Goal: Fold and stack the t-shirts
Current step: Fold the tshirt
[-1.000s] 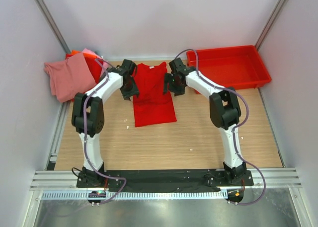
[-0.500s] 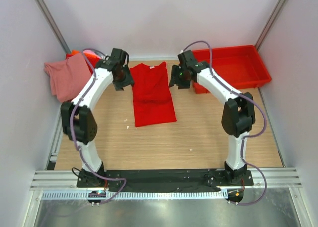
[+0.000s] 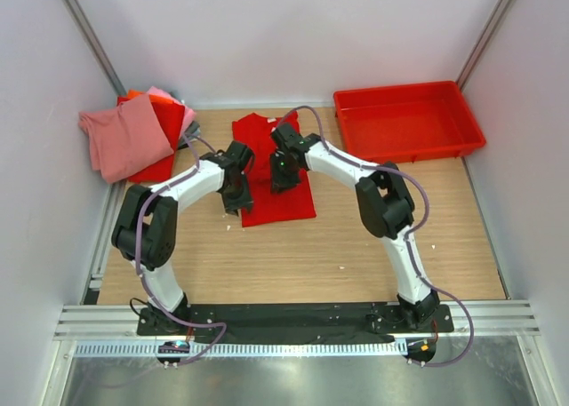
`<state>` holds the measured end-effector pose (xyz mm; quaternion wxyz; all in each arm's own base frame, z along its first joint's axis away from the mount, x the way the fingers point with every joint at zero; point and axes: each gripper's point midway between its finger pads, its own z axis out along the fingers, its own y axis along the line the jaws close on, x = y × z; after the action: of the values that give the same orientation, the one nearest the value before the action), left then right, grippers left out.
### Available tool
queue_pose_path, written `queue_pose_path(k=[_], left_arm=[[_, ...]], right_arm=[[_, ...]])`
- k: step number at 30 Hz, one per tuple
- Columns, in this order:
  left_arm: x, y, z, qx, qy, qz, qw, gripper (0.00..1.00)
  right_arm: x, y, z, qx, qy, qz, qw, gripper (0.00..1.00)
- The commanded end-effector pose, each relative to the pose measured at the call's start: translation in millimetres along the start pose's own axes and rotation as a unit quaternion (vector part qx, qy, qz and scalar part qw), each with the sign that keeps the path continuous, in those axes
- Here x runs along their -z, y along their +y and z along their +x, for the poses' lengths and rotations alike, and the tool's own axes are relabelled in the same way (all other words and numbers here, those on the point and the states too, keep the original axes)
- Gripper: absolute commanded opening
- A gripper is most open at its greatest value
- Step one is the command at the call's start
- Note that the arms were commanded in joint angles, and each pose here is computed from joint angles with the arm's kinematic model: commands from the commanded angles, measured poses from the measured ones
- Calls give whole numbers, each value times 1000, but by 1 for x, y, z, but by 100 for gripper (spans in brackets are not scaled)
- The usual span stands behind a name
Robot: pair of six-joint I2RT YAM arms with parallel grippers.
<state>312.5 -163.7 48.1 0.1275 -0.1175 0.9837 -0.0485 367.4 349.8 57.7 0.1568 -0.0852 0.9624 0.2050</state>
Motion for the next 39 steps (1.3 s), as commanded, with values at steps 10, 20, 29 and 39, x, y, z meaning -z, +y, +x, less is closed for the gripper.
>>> queue_pose_path(k=[10,20,29,39], left_arm=[[33,-1,5,7,-44,44,998,36],[45,4,18,18,-72,84,994,57],[20,0,20,31,-81,99,991,65],[-15,7,31,46,-74,91,992,57]], right_arm=[[-4,-21,-124,-13,-92,21,995,31],[102,-23,-117,1,-194,-4,981,71],[85,-61,13,-22,-89,-19,996,80],[55,-81,49,-49,-52,-27,997,73]])
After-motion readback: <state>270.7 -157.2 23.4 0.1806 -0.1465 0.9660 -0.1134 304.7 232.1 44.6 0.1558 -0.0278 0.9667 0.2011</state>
